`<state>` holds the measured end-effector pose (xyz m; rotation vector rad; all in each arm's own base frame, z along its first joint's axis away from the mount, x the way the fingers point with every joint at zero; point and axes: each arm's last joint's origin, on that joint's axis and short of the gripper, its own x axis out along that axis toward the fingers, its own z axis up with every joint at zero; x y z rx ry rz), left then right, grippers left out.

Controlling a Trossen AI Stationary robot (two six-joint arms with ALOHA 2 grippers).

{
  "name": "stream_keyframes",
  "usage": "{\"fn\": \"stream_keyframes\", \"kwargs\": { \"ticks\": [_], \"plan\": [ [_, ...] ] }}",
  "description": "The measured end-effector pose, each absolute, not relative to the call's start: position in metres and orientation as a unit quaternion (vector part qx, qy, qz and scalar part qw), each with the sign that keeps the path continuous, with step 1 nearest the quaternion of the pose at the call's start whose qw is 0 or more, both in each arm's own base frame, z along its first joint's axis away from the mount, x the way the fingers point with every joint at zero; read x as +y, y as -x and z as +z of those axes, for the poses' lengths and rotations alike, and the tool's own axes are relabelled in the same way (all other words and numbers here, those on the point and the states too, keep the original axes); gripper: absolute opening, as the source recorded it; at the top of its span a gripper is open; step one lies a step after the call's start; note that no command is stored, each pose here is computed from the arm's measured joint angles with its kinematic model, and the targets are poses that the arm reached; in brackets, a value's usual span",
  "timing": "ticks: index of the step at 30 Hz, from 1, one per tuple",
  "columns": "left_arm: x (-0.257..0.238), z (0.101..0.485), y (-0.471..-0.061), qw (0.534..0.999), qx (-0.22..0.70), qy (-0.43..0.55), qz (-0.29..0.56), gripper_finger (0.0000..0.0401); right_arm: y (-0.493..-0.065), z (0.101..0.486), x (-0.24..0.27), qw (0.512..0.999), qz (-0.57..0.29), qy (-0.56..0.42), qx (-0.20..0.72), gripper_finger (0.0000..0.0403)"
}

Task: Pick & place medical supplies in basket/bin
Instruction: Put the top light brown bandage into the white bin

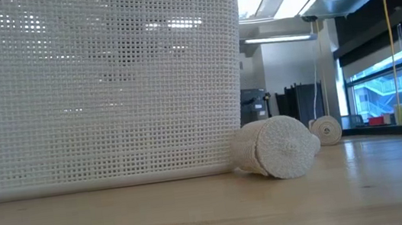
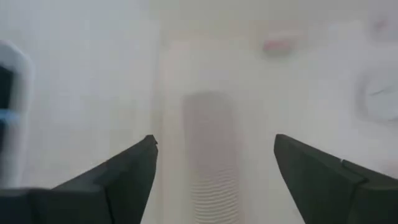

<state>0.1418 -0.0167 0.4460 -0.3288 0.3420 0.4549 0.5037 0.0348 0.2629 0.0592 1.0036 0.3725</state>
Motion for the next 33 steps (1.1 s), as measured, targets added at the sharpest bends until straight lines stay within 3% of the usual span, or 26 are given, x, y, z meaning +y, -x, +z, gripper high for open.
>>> {"fn": "stream_keyframes", "kwargs": {
  "ticks": [10,17,23,27,33],
  "plan": [
    [-0.017,0.446,-0.142,0.946,0.168,0.161,0.223,0.0214,-0.461,0.355,0.017,0.901,0.132,-0.071,0.407,0.0322],
    [-0.017,0.446,-0.142,0.946,0.170,0.161,0.224,0.0214,-0.412,0.394,0.011,0.892,-0.051,-0.077,0.443,0.0322],
    [-0.017,0.445,-0.142,0.946,0.172,0.160,0.224,0.0214,-0.363,0.401,0.005,0.817,-0.186,-0.073,0.541,0.0322],
    [-0.017,0.445,-0.143,0.946,0.174,0.158,0.225,0.0214,-0.350,0.402,0.009,0.820,-0.182,-0.079,0.537,0.0322],
    [-0.018,0.441,-0.145,0.943,0.192,0.151,0.225,0.0214,-0.322,0.368,0.000,0.772,-0.265,-0.089,0.572,0.0322]
  ]
}}
